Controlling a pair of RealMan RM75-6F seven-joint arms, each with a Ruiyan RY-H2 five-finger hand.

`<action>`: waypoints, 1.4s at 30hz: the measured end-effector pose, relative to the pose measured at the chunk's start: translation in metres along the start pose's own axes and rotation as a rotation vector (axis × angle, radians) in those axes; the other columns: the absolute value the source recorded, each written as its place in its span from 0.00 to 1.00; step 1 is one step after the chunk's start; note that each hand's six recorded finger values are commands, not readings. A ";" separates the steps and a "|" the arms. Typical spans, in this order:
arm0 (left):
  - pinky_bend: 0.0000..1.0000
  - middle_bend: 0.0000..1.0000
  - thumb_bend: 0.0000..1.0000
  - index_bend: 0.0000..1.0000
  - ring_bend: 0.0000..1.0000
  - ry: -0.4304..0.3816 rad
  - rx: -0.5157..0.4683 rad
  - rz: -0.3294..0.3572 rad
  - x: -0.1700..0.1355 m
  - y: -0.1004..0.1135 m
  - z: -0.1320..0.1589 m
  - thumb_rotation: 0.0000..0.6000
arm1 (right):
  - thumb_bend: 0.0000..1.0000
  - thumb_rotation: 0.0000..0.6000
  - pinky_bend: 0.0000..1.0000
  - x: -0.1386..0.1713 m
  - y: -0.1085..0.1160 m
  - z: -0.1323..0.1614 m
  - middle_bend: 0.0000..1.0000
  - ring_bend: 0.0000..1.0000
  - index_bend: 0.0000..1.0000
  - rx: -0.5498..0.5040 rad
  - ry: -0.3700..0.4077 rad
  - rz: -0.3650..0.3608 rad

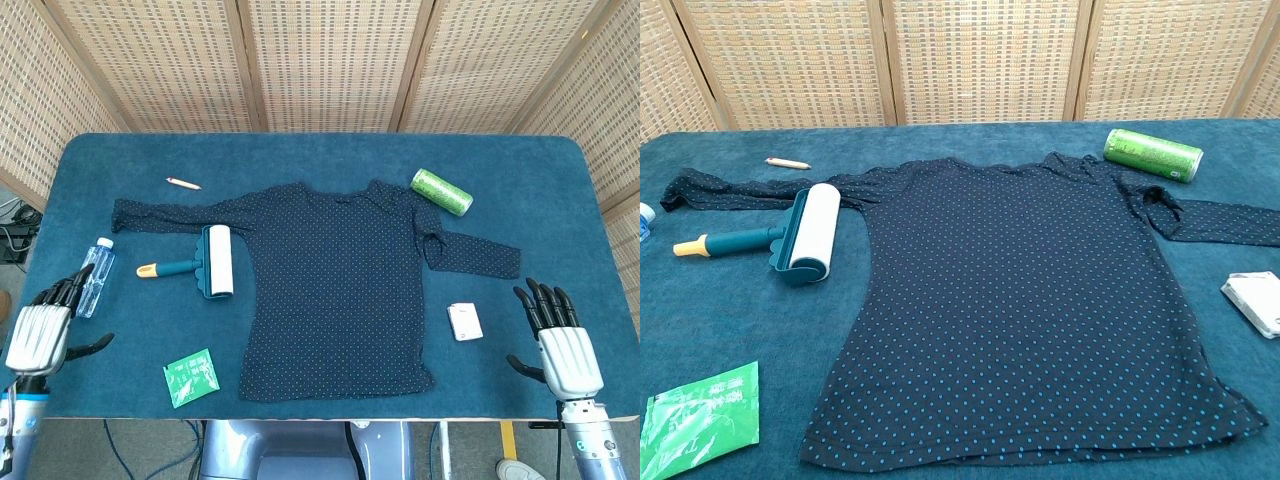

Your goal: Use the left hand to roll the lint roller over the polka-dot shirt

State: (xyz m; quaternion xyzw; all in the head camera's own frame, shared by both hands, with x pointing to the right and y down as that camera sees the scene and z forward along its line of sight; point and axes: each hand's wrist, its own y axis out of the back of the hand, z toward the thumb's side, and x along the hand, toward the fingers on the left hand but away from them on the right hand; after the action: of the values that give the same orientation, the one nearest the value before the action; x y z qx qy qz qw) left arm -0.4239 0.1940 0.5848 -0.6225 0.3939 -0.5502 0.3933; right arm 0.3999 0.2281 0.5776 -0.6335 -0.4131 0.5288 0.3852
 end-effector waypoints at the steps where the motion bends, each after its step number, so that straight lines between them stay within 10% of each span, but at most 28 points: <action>1: 0.56 0.66 0.09 0.08 0.55 -0.005 0.000 -0.007 0.005 0.000 0.001 1.00 | 0.02 1.00 0.00 0.000 0.000 0.000 0.00 0.00 0.00 0.000 0.000 0.000; 16: 0.64 0.88 0.21 0.43 0.71 -0.017 0.040 -0.189 0.094 -0.006 0.019 1.00 | 0.02 1.00 0.00 -0.004 -0.003 -0.007 0.00 0.00 0.00 -0.016 -0.023 0.015; 42: 0.65 0.89 0.26 0.39 0.72 0.066 0.195 -0.391 0.165 -0.061 0.026 1.00 | 0.02 1.00 0.00 -0.008 -0.011 -0.011 0.00 0.00 0.00 -0.017 -0.036 0.043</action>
State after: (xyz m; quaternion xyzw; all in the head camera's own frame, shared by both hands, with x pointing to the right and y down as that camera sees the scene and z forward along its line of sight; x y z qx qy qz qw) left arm -0.3806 0.0660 0.7011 -0.6277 0.2234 -0.6716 0.3243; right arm 0.4085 0.2246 0.5924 -0.6359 -0.4110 0.5446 0.3609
